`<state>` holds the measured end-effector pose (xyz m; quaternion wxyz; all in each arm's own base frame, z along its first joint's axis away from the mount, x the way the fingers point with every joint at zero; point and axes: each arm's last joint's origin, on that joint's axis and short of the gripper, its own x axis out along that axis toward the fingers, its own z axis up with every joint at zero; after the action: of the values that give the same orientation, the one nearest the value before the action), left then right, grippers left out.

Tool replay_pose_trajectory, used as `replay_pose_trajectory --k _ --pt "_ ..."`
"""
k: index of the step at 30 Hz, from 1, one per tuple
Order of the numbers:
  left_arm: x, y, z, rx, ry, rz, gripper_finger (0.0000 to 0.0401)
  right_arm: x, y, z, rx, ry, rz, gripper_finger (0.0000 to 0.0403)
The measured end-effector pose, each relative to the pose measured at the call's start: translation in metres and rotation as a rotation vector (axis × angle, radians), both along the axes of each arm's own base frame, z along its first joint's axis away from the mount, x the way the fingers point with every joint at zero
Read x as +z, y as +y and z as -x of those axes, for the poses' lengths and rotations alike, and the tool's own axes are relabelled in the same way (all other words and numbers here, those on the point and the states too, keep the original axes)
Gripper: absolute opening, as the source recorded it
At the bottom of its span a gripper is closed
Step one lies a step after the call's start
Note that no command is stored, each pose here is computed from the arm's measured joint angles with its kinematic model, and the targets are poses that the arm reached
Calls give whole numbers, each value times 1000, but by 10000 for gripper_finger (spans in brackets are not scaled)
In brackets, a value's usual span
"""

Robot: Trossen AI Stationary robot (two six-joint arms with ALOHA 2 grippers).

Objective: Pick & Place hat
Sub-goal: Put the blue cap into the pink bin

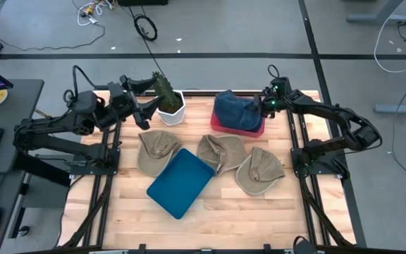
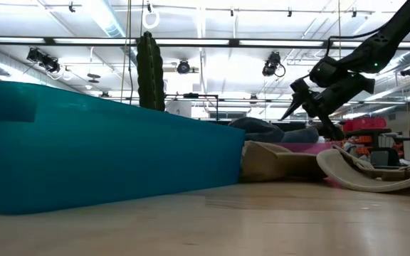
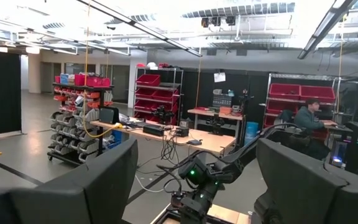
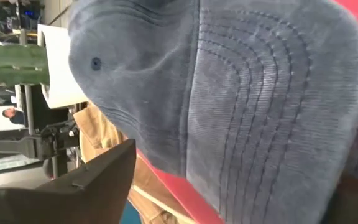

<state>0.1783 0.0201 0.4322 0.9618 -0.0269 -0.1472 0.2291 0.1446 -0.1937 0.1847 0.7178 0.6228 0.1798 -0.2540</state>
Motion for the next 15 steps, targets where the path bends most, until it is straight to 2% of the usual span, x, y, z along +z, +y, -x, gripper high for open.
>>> replay_pose_trajectory --k 6,11,15 --pt "0 0 0 0 0 0 330 16 7 5 -43 -25 17 326" --pt "0 0 0 0 0 -1 330 12 17 13 -63 91 -34 308" --pt "0 0 0 1 0 -1 330 11 24 19 -70 179 -32 291"
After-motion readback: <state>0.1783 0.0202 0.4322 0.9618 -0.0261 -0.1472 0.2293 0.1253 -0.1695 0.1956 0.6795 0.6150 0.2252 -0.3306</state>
